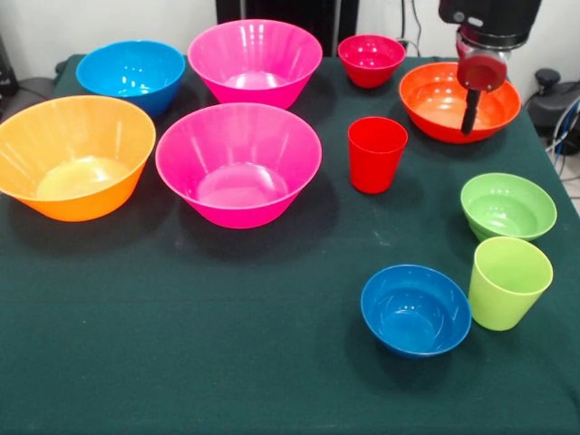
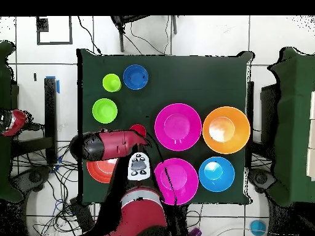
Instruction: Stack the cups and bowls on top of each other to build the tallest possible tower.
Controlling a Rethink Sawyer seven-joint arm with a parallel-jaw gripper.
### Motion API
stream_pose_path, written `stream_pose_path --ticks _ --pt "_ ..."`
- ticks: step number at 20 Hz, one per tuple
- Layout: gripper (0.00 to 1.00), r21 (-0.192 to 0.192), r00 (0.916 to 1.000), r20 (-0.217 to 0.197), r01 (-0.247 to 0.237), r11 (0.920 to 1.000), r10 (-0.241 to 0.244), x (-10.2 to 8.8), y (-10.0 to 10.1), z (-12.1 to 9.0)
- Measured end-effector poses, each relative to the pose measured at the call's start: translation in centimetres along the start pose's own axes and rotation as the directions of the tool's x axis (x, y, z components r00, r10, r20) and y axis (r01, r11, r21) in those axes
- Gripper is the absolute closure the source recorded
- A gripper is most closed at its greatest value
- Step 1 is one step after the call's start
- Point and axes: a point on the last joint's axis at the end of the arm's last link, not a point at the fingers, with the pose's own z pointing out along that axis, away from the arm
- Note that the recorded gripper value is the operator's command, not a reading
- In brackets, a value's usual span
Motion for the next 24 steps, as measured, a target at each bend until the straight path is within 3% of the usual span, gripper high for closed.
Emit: stream_pose_path --ticks 4,11,24 --pt "0.00 -0.020 0.9989 -0.029 -0.037 0.9991 0.036 0.5 0.7 3.4" --pt "0.00 -0.037 0.9945 -0.090 -0.056 0.9977 0.053 1.5 1.4 7.7" --pt "0.00 -0.003 0.9904 -0.137 -0.017 0.9998 0.016 0.8 1.2 8.0"
